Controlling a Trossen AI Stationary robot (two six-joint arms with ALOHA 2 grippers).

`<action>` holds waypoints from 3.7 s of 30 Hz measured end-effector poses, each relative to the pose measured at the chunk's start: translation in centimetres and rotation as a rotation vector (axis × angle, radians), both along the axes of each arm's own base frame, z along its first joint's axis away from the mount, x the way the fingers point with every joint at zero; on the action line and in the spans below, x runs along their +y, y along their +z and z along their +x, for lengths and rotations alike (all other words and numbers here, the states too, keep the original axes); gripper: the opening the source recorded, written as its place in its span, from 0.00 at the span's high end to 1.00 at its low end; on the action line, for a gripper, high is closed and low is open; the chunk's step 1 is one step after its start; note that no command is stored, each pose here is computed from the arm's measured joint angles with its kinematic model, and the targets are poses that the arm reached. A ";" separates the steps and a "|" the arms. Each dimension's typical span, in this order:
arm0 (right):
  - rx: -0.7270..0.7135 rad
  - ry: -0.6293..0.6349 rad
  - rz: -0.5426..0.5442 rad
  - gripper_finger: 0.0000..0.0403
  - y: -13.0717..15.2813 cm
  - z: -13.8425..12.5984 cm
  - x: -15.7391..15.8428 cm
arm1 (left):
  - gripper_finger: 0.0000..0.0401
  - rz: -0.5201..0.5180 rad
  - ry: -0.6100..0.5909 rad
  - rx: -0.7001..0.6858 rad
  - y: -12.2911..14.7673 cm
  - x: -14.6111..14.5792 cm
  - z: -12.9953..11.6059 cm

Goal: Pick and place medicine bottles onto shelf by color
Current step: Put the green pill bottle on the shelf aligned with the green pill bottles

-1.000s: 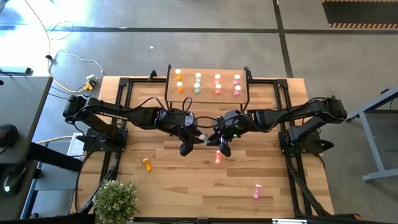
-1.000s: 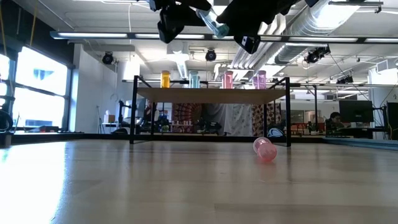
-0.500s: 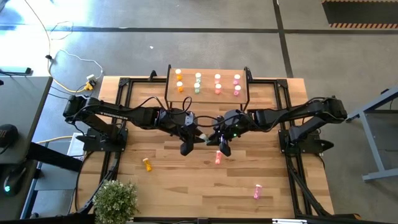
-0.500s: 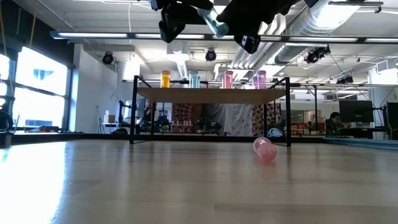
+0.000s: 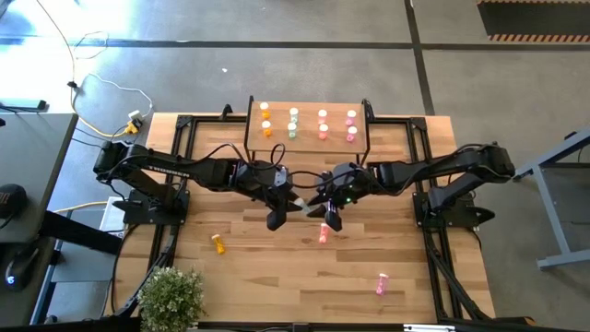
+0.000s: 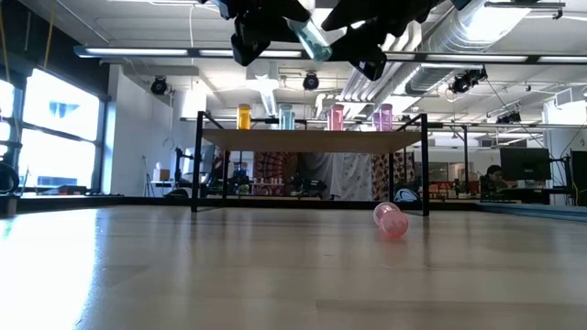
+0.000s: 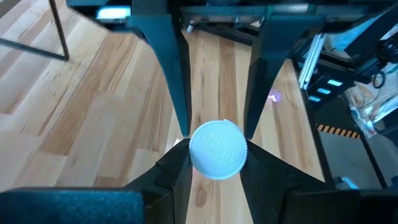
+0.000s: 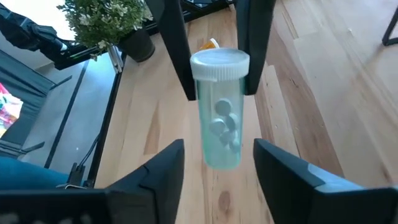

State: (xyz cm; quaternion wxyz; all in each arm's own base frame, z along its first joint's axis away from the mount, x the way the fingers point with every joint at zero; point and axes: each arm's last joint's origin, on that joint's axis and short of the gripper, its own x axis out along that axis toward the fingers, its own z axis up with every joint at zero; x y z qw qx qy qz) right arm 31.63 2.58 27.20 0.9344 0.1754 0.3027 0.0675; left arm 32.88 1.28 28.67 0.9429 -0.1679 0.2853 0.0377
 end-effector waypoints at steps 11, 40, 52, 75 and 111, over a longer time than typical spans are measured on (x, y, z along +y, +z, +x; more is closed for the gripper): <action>0.017 -0.087 0.017 0.51 1.9 -2.2 -2.2 | 0.72 0.034 0.069 0.068 -0.5 1.2 -0.4; -0.015 -0.294 -0.081 0.51 4.6 -6.1 -7.3 | 0.72 0.174 0.487 0.241 7.1 10.3 -4.0; -0.015 -0.293 -0.081 0.51 4.6 -6.1 -7.2 | 0.72 0.226 0.490 0.199 9.6 11.3 -4.5; -0.011 -0.312 -0.068 0.51 4.6 -6.1 -7.3 | 0.72 0.163 0.417 0.393 6.6 13.6 -0.7; -0.011 -0.333 -0.077 0.51 4.6 -6.1 -7.3 | 0.72 0.105 0.423 0.500 2.5 17.0 0.7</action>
